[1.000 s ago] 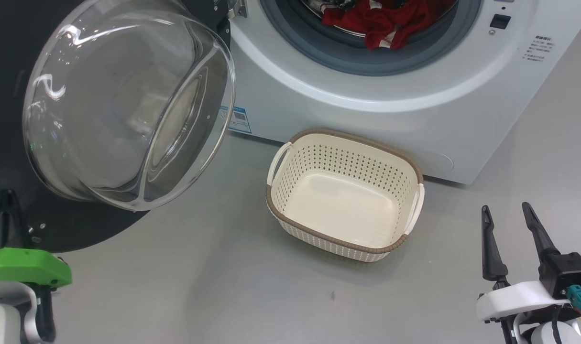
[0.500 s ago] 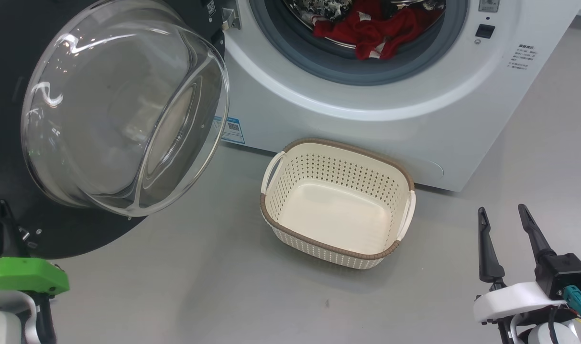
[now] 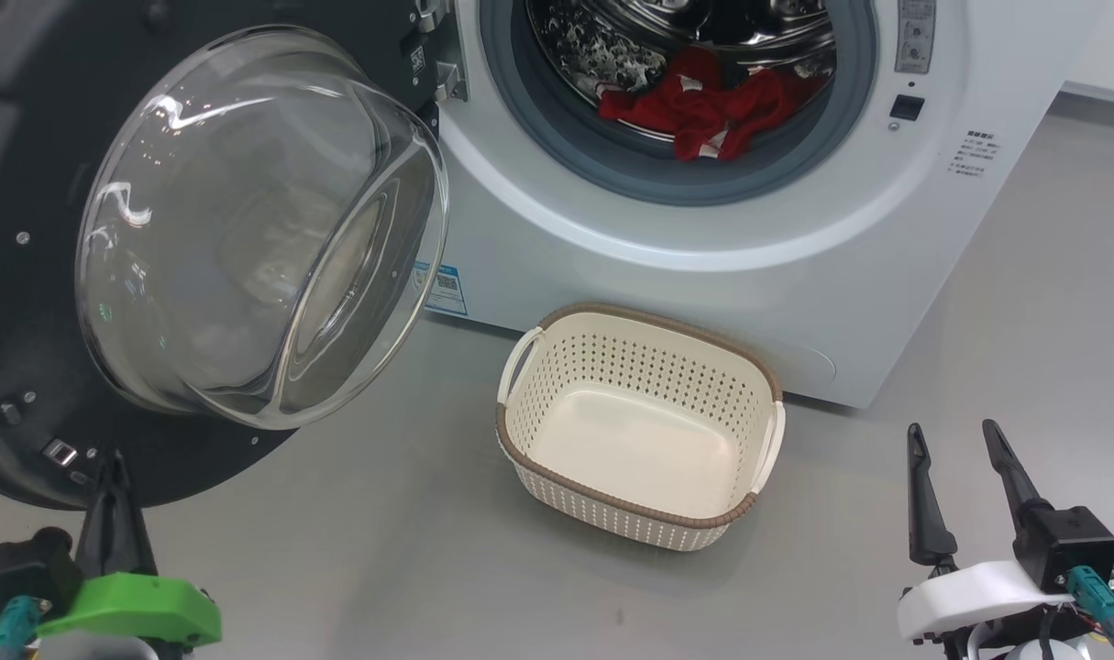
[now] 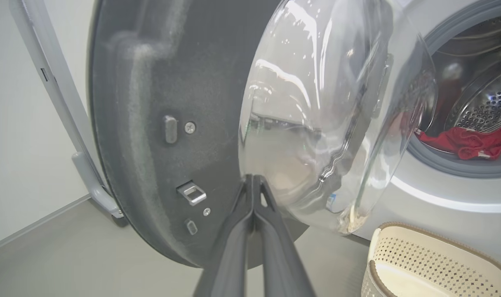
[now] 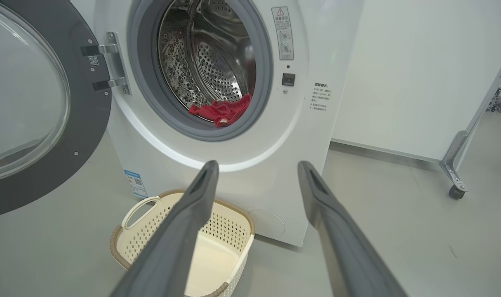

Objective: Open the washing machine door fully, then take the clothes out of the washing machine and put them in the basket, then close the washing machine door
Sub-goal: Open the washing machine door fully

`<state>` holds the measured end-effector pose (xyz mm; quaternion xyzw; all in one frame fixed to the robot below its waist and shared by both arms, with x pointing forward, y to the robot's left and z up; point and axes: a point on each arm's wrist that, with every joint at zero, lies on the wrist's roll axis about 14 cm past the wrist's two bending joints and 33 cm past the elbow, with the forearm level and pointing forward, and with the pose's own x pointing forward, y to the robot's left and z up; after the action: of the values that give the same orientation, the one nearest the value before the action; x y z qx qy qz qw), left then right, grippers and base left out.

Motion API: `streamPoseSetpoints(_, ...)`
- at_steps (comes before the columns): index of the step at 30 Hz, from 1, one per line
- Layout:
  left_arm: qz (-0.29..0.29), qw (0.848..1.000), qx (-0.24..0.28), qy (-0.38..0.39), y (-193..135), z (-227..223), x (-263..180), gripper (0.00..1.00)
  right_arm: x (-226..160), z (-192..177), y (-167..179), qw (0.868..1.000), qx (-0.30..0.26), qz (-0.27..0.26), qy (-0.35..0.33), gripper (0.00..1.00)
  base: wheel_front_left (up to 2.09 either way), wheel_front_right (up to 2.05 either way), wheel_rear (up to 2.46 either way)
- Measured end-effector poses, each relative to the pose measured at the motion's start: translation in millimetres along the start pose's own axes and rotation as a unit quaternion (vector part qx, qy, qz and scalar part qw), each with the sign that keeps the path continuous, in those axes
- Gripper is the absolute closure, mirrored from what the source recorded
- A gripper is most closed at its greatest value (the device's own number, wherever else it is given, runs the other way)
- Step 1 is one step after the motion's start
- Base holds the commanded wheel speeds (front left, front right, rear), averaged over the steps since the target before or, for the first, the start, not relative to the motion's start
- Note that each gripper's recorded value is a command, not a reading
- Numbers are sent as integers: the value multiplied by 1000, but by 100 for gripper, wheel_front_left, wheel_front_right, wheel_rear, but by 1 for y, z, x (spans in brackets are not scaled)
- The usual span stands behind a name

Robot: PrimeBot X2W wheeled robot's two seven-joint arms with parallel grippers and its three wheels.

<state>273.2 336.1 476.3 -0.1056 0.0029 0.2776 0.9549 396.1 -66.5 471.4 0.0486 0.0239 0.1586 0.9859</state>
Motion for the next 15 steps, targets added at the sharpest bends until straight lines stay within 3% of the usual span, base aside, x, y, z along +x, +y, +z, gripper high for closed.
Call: streamPoseSetpoints(15,-112,993,-20,12,-67,-14,-32,100,-12,9,4,1000,10,-6,-12,0,0,0,0)
